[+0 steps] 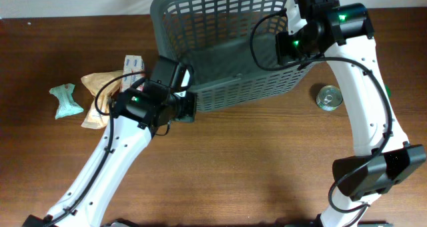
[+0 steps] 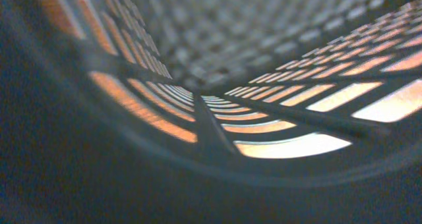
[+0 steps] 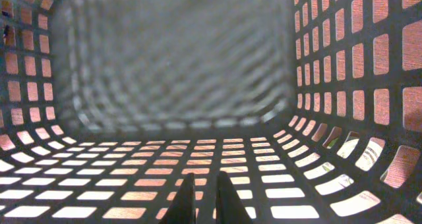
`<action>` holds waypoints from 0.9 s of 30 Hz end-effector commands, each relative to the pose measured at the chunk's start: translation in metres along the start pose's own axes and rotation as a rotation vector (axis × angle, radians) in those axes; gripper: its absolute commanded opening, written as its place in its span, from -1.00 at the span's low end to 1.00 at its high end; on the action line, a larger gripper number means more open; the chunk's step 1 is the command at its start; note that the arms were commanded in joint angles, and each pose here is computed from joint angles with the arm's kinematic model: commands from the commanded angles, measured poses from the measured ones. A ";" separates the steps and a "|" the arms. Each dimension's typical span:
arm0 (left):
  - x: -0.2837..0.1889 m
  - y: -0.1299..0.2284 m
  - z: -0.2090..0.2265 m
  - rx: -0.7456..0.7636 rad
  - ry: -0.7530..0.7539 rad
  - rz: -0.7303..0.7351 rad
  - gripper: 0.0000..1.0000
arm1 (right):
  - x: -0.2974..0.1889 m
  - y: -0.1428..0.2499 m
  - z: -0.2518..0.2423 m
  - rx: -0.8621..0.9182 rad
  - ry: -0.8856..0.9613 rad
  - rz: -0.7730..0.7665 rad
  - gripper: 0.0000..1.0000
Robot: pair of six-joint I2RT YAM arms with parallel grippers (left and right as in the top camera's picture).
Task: Pack container
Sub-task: 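Grip the basket rim with both grippers and drag it toward center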
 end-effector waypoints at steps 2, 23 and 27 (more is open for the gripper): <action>0.008 -0.007 0.024 -0.054 -0.054 -0.013 -0.97 | -0.011 0.002 -0.005 -0.009 0.034 -0.019 -0.92; -0.004 -0.019 0.057 -0.082 0.006 -0.030 -0.97 | -0.025 0.011 -0.005 -0.008 0.042 -0.011 -0.92; -0.019 -0.006 0.042 -0.031 0.024 -0.009 -0.96 | -0.025 0.004 -0.005 -0.009 0.041 -0.042 -0.92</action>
Point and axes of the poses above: each gripper's point midway between its finger pads, its own x axis out along the fingers, its own z axis along the line the jaws close on, y = z × x, the point moved 3 cm from there along -x, back along the fingers
